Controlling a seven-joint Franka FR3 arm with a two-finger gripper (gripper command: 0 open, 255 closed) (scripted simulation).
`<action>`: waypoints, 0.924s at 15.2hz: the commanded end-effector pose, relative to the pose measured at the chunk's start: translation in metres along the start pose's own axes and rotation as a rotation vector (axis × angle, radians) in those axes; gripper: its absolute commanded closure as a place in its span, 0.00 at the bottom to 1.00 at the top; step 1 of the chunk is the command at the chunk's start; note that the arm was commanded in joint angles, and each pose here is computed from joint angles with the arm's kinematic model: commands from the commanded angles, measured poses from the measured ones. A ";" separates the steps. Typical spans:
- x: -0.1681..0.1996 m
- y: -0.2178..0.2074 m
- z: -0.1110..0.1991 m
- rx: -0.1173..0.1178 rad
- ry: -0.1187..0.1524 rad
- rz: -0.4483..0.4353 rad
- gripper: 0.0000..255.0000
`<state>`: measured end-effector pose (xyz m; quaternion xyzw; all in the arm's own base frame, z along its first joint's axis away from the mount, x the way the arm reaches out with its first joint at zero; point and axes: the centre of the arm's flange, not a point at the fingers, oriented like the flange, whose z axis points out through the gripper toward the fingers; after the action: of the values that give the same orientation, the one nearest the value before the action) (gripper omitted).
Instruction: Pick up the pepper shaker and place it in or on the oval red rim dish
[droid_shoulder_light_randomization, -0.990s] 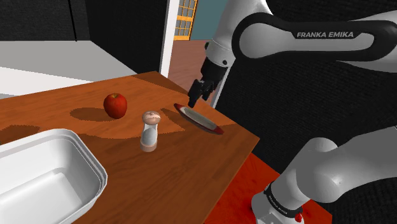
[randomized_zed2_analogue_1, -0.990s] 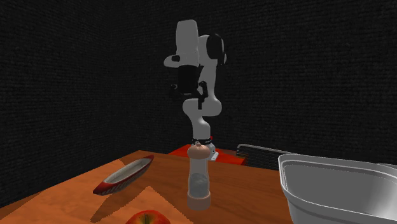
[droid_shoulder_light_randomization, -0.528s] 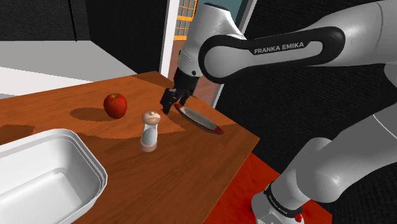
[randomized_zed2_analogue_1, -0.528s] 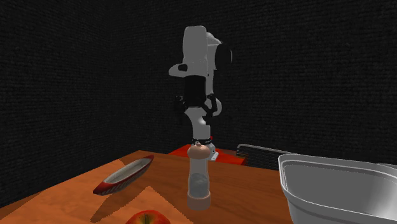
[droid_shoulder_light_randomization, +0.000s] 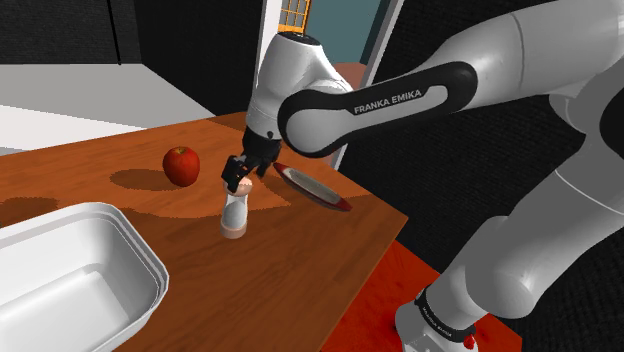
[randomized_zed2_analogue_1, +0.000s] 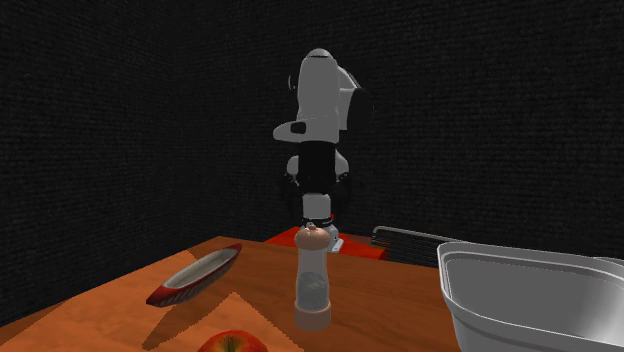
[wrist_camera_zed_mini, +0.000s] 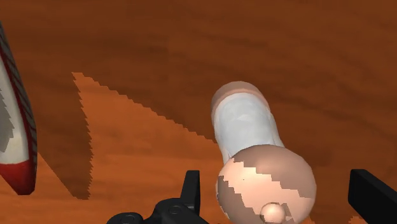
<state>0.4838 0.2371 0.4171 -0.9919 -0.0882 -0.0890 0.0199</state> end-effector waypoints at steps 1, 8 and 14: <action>0.002 -0.001 0.011 0.000 0.001 0.000 0.00; 0.002 -0.001 0.024 0.000 0.001 0.000 0.00; 0.002 -0.001 0.024 0.000 0.001 0.000 1.00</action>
<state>0.4897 0.2399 0.3939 -0.9918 -0.0883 -0.0897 0.0201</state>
